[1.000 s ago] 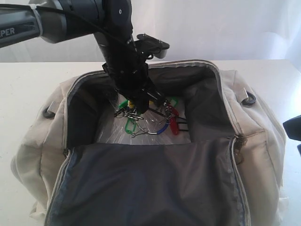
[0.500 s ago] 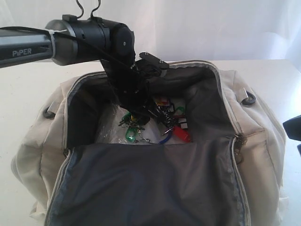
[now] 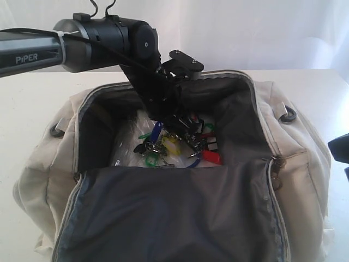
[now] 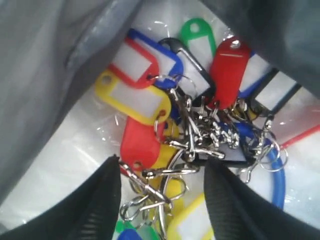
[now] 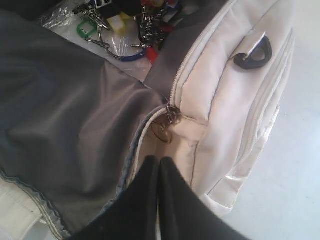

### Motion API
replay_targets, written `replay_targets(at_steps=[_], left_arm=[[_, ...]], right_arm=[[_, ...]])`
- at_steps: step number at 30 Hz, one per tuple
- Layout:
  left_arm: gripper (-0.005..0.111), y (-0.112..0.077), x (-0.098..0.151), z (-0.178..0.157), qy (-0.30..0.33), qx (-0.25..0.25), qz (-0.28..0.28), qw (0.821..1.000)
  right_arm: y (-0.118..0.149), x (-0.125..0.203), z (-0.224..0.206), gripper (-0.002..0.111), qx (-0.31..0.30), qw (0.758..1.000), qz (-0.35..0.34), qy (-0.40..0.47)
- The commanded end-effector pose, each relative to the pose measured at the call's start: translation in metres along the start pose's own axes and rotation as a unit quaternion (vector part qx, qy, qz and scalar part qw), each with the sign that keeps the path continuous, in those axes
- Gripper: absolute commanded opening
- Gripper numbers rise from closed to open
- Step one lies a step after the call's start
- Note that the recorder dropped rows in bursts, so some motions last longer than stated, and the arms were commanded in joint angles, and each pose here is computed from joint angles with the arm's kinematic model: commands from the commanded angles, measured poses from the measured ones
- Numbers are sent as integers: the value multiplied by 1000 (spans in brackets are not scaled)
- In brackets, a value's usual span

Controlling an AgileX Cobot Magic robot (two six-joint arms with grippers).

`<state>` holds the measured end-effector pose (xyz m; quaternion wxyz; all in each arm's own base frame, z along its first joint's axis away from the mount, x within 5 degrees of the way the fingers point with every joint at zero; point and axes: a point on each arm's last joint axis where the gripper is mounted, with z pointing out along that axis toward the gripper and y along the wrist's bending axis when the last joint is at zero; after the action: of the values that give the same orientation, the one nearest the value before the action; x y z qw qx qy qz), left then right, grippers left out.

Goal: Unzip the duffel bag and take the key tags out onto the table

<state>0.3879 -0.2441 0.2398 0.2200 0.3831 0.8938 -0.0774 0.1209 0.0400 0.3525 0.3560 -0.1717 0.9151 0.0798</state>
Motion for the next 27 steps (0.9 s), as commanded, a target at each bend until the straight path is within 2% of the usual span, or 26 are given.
replay_targets(at_steps=[1,5,12,15,17,19,27], left_arm=[[55,-5,1,13,10,17,23,1000],[55,-8,2,24,6,38,35,999],[54,-15,4,46,15,39,68,997],[38,-19,4,48,18,32,83,996],[15,-22,5,48,27,29,94,995],[0,-23,4,43,36,30,99,994],[0,-23,-25,-28,-34,10,104,994]], right_arm=[[0,0,0,0,2,1000,-1,-7],[0,0,0,0,2,1000,-1,-7],[0,0,0,0,2,1000,-1,-7],[0,-1,0,0,2,1000,-1,-9],[0,-1,0,0,3,1000,-1,-10],[0,-1,0,0,3,1000,-1,-10],[0,-1,0,0,3,1000,-1,-10]])
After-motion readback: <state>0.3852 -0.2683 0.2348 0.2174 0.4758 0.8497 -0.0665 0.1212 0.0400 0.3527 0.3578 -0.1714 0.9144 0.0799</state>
